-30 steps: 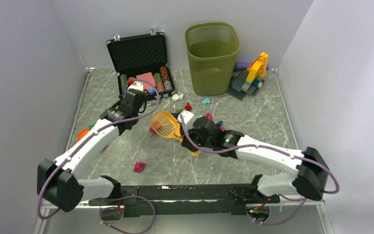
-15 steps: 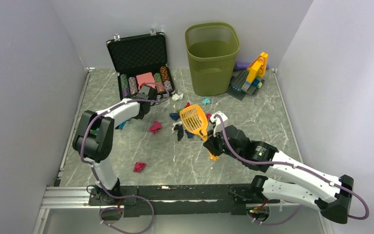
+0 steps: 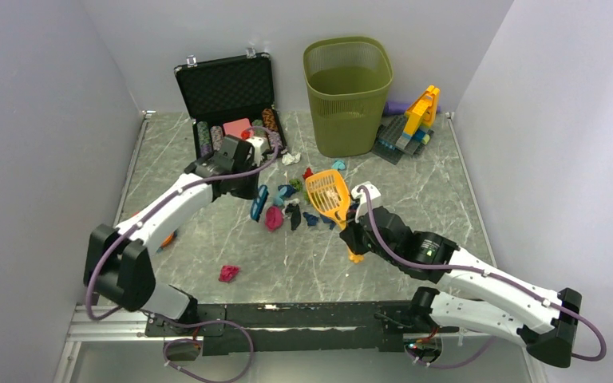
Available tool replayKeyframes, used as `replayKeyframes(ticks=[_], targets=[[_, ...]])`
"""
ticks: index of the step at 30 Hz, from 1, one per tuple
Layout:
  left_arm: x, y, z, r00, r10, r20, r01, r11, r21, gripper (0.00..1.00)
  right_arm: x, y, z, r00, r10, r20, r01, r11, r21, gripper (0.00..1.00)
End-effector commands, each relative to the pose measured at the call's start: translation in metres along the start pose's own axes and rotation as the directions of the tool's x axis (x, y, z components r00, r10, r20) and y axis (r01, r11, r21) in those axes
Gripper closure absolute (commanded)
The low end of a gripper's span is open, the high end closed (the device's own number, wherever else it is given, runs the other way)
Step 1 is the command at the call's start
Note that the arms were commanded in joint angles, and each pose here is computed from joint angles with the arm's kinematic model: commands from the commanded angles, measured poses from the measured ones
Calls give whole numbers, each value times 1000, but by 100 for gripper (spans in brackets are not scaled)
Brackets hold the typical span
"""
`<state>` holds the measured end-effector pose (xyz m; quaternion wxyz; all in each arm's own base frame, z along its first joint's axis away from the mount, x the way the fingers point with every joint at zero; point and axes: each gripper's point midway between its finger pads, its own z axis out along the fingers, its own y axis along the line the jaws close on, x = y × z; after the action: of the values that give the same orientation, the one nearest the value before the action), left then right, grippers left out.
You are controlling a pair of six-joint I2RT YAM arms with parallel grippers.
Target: Sweep away the paper scraps from the table
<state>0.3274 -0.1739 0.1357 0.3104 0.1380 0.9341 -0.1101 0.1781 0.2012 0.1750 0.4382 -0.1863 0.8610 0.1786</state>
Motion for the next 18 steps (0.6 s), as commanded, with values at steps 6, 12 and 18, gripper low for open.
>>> replayKeyframes(ticks=[6, 12, 18], targets=[[42, 60, -117, 955, -296, -3, 269, 871, -411, 100, -19, 6, -4, 998, 47, 41, -47, 999, -8, 100], [101, 66, -149, 864, -498, -74, 377, 738, -560, 100, -18, 9, -3, 998, 56, 34, -56, 998, -17, 100], [143, 58, -161, 830, -547, -108, 337, 647, -684, 100, -23, 10, -4, 996, 82, 38, -81, 997, -15, 100]])
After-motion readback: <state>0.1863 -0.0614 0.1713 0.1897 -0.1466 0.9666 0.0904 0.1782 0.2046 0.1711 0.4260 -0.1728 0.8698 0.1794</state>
